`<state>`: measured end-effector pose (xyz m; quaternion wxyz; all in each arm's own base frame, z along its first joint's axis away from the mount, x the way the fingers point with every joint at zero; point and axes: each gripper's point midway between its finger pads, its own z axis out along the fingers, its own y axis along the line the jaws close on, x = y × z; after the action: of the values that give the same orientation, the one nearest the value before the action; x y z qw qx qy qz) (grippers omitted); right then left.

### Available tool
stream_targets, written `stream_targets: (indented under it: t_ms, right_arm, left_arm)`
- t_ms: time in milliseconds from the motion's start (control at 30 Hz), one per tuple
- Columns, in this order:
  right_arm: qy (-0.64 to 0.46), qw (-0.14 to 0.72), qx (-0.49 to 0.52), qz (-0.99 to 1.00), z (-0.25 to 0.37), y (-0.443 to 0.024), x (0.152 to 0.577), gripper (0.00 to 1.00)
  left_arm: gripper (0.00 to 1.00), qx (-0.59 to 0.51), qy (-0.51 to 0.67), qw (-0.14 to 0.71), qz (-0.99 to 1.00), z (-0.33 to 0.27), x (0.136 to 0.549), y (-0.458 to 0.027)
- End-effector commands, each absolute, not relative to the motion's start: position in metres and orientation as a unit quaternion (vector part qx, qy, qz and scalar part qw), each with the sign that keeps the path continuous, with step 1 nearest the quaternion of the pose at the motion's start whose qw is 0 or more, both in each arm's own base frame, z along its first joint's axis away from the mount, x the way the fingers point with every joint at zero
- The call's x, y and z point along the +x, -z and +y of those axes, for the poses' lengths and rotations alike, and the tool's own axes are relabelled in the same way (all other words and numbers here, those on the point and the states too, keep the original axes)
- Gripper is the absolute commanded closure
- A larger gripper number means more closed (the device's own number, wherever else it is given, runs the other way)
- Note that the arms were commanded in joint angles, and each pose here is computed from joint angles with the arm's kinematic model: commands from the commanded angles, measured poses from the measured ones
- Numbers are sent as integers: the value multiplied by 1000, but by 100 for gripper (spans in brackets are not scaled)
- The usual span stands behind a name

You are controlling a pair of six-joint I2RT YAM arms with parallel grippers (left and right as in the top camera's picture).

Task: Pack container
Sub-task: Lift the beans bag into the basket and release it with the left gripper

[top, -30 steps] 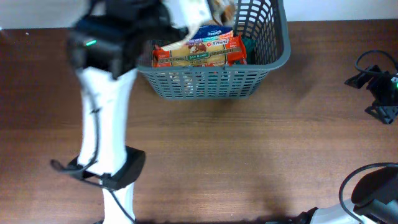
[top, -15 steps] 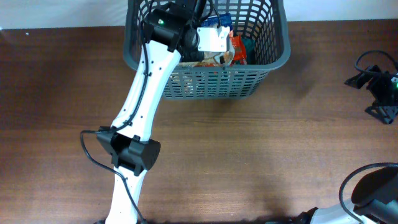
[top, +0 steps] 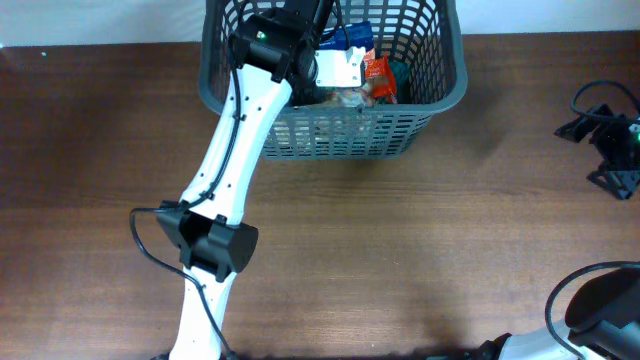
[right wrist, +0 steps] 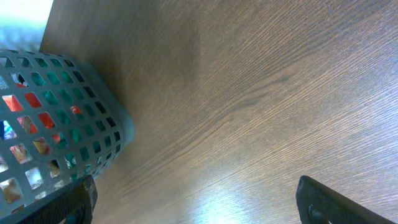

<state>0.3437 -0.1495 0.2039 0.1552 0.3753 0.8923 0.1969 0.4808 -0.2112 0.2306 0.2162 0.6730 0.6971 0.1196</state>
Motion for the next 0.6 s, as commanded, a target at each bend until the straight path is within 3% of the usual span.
stream_targets:
  t_ms: [0,33,67,100,133,233,300,567]
  right_arm:
    - [-201,159,374,891,-147,-207,344,1]
    - [-201,159,374,891,-147,-207,344,1]
    - [-201,159,374,891,-147,-207,344,1]
    - [-201,159,374,891,-147,-207,344,1]
    - [-201,159,374,891,-147,-207,344,1]
    - [-201,159,374,891,-147,-207,344,1]
    - [-201,159,374,891,-147,-207,344,1]
    - [-201,159,374,891,-147,-207,344,1]
  left_arm:
    - [98,682,-81,182,704,-223,472,-198]
    - [98,682,-82,184,703,-224,472,-199]
    - [91,682,-83,186,702,-225,473,-199]
    - [66,680,-89,190,703,-226,474,-202]
    - [1,669,-100,197,709,-225,476,-208]
    - [1,587,-152,251,754,-215,491,-245]
    - [1,513,-178,310,780,-198,492,-296]
    - [1,303,-164,483,805,-104,437,-457]
